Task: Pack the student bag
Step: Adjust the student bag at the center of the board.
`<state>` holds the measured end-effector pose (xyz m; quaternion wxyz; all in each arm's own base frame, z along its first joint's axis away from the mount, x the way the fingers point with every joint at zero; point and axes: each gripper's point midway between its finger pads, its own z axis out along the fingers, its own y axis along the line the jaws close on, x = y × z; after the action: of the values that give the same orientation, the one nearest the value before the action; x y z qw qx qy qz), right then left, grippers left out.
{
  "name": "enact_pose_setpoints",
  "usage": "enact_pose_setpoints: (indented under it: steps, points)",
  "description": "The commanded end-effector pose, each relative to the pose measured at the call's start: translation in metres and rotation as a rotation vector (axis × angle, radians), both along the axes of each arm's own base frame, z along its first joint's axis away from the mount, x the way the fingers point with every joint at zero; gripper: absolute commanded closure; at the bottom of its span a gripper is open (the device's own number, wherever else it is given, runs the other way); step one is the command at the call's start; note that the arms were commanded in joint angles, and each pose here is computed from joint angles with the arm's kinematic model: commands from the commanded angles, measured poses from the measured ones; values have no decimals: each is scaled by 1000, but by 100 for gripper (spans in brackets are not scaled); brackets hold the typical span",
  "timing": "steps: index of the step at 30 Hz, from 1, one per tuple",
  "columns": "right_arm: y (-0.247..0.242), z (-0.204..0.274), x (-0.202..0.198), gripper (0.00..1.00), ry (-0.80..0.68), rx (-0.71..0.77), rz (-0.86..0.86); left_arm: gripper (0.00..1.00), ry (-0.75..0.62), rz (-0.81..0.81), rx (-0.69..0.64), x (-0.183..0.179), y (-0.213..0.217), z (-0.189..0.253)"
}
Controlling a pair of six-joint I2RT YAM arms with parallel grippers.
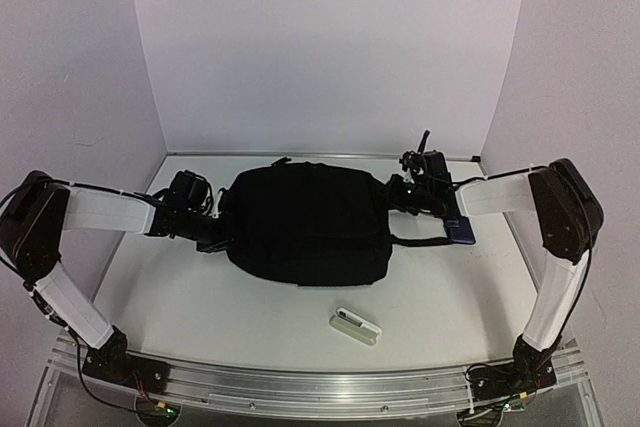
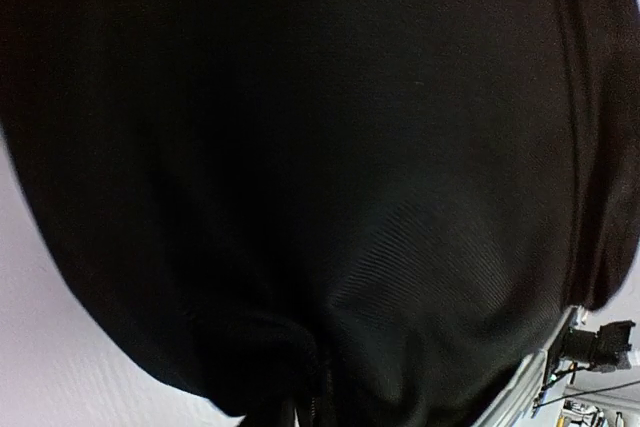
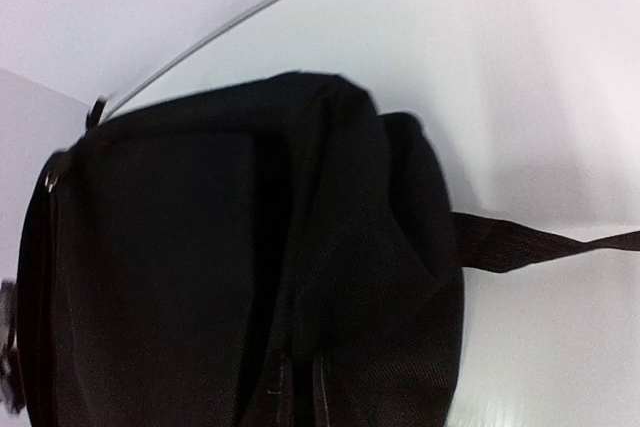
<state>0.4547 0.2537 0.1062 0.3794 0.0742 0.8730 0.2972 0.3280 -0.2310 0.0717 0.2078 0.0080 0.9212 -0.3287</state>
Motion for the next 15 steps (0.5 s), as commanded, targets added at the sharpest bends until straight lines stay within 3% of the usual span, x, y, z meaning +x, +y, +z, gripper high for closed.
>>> enact_pose_setpoints:
  steps: [1, 6, 8, 15]
  points:
    - [-7, 48, 54, 76, -180, -114, -21, 73, 1, -75, -32, -44, -19, 29]
    - [-22, 72, 51, 40, -207, -232, -36, 32, -67, 78, 94, -43, 19, 64]
    - [-29, 80, 42, 33, -209, -251, -35, 22, -120, 119, 128, -36, 29, 89]
    - [-37, 91, 0, 26, -202, -262, -52, 10, -248, 69, 51, 7, -9, 149]
